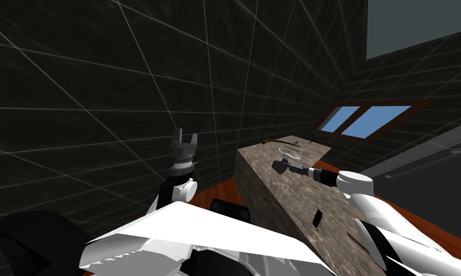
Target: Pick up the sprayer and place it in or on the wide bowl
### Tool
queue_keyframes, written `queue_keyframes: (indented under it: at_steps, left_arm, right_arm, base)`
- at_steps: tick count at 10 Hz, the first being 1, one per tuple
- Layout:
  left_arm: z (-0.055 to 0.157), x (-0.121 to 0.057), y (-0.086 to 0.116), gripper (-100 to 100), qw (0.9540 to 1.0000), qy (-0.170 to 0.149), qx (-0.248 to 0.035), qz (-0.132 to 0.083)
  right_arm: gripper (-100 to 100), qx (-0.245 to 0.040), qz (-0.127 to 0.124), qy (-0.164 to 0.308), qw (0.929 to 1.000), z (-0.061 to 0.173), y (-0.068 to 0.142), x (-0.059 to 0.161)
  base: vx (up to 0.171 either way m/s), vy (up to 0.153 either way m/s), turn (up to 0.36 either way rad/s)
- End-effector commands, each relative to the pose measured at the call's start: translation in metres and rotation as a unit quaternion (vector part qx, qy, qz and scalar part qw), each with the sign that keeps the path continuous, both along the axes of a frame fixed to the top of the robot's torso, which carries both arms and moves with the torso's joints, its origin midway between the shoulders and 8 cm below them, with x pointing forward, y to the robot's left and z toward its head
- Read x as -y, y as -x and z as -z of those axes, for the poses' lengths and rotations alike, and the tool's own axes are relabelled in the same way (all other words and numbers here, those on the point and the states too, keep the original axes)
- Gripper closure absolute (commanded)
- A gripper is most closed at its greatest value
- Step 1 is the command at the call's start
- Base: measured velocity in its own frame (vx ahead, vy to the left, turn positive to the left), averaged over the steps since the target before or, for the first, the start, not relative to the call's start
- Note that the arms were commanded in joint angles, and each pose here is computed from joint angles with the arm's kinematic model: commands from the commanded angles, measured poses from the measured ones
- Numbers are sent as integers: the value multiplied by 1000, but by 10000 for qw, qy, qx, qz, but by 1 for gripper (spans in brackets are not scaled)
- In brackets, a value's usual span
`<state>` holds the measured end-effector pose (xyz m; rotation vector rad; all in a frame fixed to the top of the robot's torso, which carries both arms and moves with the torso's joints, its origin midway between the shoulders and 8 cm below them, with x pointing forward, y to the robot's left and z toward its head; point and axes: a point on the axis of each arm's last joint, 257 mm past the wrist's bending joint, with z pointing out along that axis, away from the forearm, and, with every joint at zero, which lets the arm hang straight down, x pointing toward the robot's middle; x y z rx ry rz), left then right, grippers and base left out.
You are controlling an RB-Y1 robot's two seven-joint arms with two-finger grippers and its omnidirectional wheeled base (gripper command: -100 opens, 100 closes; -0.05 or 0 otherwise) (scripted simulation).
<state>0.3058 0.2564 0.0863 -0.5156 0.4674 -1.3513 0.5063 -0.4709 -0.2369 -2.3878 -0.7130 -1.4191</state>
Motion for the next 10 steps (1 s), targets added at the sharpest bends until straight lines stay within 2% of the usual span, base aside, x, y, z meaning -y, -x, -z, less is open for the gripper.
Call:
queue_keyframes:
  at_steps: [1, 2, 3, 4, 7, 8, 9, 10]
  left_arm:
    - [0, 0, 0, 0, 10000, 0, 0, 0]
    - [0, 0, 0, 0, 10000, 0, 1, 0]
    - [0, 0, 0, 0, 10000, 0, 0, 0]
    - [0, 0, 0, 0, 10000, 0, 0, 0]
    - [0, 0, 0, 0, 10000, 0, 0, 0]
    - [0, 0, 0, 0, 10000, 0, 0, 0]
    - [0, 0, 0, 0, 10000, 0, 0, 0]
    - [0, 0, 0, 0, 10000, 0, 0, 0]
  right_arm:
    - [100, -33, 108, 43, 9999, 0, -7, -2]
    - [100, 0, 255, 38, 9997, -2, -12, 3]
    - [100, -27, 251, 68, 9997, -1, -15, -4]
    - [100, -3, 414, 54, 9991, -3, -19, 2]
    - [100, -45, 555, 53, 9984, 1, -28, -9]
    - [100, 19, 692, 26, 9976, -4, -33, -5]
    - [100, 34, 717, 34, 9974, -4, -34, -4]
    - [100, 33, 763, -4, 9971, -4, -38, -12]
  base:
    - [-118, -108, 197]
    - [-102, -91, 128]
    - [-91, -102, 159]
    - [-86, -88, 132]
    - [-119, -96, 164]
    - [-98, -73, 117]
    - [-53, -26, 2]
    - [-99, -58, 136]
